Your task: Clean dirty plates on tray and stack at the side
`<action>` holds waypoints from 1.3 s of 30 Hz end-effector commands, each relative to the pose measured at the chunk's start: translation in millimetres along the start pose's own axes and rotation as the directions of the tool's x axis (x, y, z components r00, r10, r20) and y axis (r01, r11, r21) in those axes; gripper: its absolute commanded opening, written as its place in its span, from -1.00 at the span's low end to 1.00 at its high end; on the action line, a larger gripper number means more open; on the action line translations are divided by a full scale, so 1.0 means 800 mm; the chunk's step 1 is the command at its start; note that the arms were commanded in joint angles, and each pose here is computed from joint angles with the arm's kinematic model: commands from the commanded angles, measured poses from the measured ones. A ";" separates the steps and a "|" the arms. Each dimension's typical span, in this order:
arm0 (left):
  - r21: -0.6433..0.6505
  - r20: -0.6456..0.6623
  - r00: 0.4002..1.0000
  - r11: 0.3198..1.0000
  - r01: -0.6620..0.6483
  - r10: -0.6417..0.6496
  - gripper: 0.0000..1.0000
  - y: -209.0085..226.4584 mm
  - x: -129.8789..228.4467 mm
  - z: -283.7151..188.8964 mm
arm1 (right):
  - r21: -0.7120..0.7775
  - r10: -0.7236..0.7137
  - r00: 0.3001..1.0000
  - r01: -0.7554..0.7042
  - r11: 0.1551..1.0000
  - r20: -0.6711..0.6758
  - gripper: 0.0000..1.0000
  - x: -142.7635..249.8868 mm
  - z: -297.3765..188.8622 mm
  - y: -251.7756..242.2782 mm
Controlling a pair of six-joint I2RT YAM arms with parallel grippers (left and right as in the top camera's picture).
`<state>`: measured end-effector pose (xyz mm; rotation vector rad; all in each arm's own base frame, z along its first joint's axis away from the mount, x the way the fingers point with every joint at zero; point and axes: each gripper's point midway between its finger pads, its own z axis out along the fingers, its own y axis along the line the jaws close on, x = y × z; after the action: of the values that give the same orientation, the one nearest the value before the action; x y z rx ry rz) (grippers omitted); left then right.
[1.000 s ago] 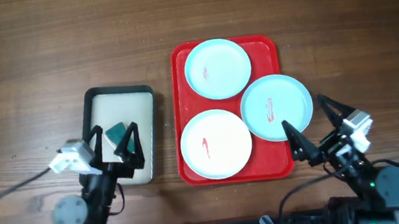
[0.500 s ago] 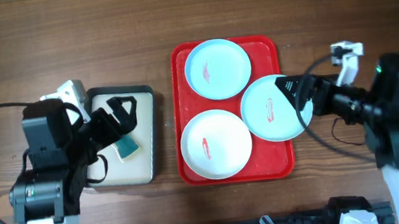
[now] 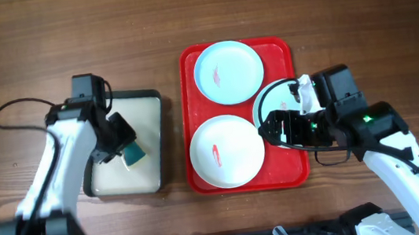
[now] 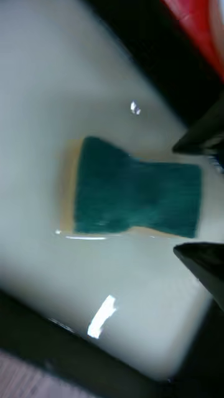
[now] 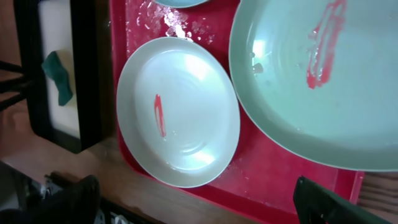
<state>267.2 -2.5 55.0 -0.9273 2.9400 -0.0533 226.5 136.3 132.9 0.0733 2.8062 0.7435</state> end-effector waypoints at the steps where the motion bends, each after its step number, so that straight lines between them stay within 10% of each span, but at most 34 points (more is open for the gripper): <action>1: -0.088 -0.085 0.992 0.992 0.085 -0.093 -0.27 0.006 0.005 0.052 | 0.035 0.015 0.999 -0.016 0.999 0.031 0.99 -0.009 -0.002 -0.004; 3: -0.083 -0.156 0.983 0.993 0.089 -0.101 -0.36 0.000 0.014 0.078 | 0.034 0.015 0.999 -0.016 0.999 0.033 0.99 -0.009 -0.002 -0.004; 4: -0.081 -0.187 0.977 0.993 0.091 -0.105 -0.86 -0.003 0.019 0.089 | 0.033 0.015 0.999 -0.016 0.999 0.036 0.99 -0.010 -0.003 -0.003; 9: -0.046 -0.165 0.985 0.998 0.052 -0.059 -0.92 -0.014 0.004 0.069 | 0.032 0.014 0.999 -0.015 0.999 0.039 0.99 -0.011 -0.003 -0.003; 14: -0.007 -0.134 0.991 1.000 -0.014 0.013 0.09 -0.018 0.003 0.010 | 0.031 0.013 0.999 -0.014 0.999 0.041 0.99 -0.012 -0.003 -0.003; 17: -0.024 -0.159 0.987 1.000 -0.014 0.010 0.24 -0.009 0.015 0.000 | 0.028 0.009 0.999 -0.011 1.000 0.049 0.99 -0.014 -0.003 -0.001; 25: 0.046 -0.196 0.979 0.997 -0.057 0.065 -0.90 -0.020 0.072 0.075 | 0.013 0.000 0.999 0.000 1.000 0.035 0.77 -0.011 -0.002 0.002; 39: 0.087 -0.089 0.979 0.981 -0.176 0.183 -0.92 -0.052 0.024 -0.018 | 0.126 -0.058 0.960 0.096 0.987 -0.273 0.06 0.058 0.092 -0.024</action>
<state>255.1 -43.8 40.4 -0.7740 3.1437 -0.1589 204.0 162.6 76.4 -0.1159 3.0158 0.6539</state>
